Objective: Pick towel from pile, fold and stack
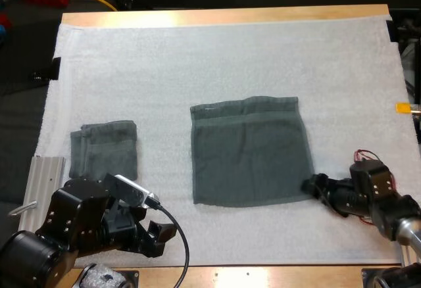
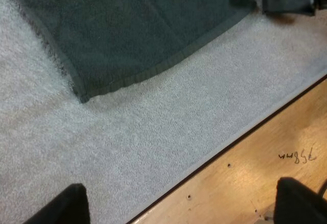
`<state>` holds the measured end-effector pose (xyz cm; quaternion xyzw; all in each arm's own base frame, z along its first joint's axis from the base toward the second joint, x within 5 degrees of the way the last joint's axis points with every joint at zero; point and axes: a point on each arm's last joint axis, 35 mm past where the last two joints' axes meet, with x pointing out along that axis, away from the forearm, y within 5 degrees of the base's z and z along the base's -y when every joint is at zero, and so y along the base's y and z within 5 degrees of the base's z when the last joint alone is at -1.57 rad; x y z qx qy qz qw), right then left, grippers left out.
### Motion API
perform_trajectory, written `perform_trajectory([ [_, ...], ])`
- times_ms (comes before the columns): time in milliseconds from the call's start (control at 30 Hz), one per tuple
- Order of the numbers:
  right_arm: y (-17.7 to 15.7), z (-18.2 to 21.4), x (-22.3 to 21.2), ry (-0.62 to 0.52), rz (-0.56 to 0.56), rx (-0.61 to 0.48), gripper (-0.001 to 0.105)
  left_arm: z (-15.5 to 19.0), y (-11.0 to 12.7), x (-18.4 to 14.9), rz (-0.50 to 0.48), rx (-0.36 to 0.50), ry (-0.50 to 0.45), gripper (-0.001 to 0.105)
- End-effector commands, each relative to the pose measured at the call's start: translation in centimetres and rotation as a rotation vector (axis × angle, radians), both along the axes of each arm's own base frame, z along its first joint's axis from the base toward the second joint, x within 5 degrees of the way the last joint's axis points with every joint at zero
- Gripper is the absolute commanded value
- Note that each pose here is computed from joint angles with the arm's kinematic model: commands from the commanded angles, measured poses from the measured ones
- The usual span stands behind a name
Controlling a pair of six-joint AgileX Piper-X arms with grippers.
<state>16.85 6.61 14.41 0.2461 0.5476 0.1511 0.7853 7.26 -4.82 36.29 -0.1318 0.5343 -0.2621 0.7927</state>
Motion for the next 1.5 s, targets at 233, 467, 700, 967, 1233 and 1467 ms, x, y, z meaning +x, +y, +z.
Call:
perform_trajectory([
  [233, 0.1, -1.4, 0.6, 0.049, 0.002, 0.007, 0.068, 0.1, 0.0, -0.1, 0.001, -0.012, -0.003, 0.071],
  [467, 0.1, -1.4, 0.6, 0.044, -0.011, -0.013, 0.042, 0.1, 0.0, -0.1, 0.001, -0.012, -0.003, 0.071],
  [700, 0.0, -1.5, 0.6, 0.038, -0.028, -0.041, 0.004, -0.1, -0.1, 0.1, 0.001, -0.007, -0.004, 0.071],
  [967, -0.1, -1.6, 0.2, 0.074, -0.015, -0.048, 0.001, -4.4, -1.4, 3.1, 0.093, -0.069, -0.015, 0.071],
  [1233, -0.1, -1.7, 0.2, 0.083, -0.012, -0.044, 0.001, -9.0, -2.7, 5.7, 0.127, -0.067, 0.073, 0.071],
  [1467, -0.1, -1.7, 0.2, 0.085, -0.008, -0.038, 0.001, -11.4, -3.9, 8.4, 0.141, -0.048, 0.124, 0.071],
])
